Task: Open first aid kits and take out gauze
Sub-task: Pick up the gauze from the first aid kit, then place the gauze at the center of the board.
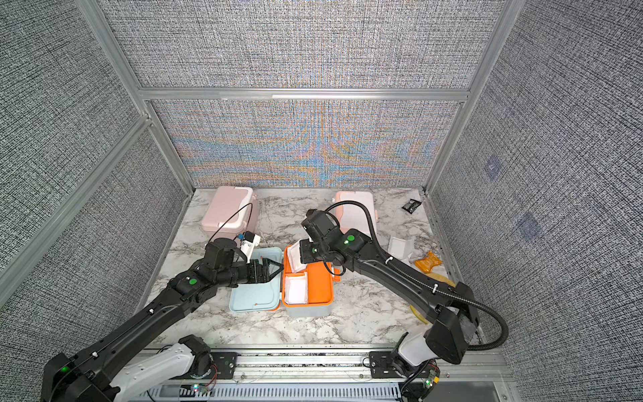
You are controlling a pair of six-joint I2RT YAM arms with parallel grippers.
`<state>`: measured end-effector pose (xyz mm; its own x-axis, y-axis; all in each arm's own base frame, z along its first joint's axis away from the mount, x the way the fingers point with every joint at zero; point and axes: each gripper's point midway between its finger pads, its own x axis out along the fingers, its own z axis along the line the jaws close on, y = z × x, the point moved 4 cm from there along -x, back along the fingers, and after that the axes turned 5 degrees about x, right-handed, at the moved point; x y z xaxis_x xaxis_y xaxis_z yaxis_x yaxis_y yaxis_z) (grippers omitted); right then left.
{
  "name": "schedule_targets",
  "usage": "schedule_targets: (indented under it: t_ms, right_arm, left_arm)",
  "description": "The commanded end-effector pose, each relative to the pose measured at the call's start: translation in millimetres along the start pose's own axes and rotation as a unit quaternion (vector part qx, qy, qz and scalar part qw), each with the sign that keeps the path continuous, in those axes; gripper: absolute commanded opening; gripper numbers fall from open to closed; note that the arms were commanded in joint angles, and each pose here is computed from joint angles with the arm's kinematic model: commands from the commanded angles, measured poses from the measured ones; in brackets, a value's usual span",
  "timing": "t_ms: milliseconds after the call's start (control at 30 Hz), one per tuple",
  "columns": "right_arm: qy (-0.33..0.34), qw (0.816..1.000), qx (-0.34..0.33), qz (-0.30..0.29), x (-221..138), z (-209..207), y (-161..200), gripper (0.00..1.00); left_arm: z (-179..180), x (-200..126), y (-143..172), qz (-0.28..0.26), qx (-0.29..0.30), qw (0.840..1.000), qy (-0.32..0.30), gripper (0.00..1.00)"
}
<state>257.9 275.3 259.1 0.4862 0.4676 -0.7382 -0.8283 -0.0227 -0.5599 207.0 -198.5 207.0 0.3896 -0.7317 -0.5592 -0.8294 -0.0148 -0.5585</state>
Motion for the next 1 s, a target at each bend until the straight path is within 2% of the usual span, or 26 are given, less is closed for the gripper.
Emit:
schedule_targets:
  t_ms: [0, 233, 533, 733, 767, 967]
  right_arm:
    - [-0.028, 0.999, 0.009, -0.033, -19, 6, -8, 0.0]
    - [-0.025, 0.996, 0.028, -0.079, -70, -23, -9, 0.0]
    - [0.049, 0.992, 0.08, -0.083, -112, -112, 21, 0.0]
    - [0.076, 0.988, 0.124, -0.059, -105, -157, 42, 0.0]
    - [0.08, 0.987, 0.133, -0.044, -95, -167, 52, 0.0]
    - [0.089, 0.983, 0.163, -0.013, -57, -200, 59, 0.0]
  left_arm:
    - [-4, -2, -5, -0.009, 0.009, 1.0, 0.005, 0.87]
    - [-6, -2, -7, -0.01, 0.008, 1.0, 0.007, 0.88]
    - [-7, -1, -9, -0.006, 0.007, 1.0, 0.008, 0.89]
    - [-8, 0, -11, -0.003, 0.004, 1.0, 0.008, 0.89]
    - [-8, 0, -12, -0.003, 0.004, 1.0, 0.009, 0.89]
    - [-8, 1, -12, -0.002, 0.003, 1.0, 0.007, 0.89]
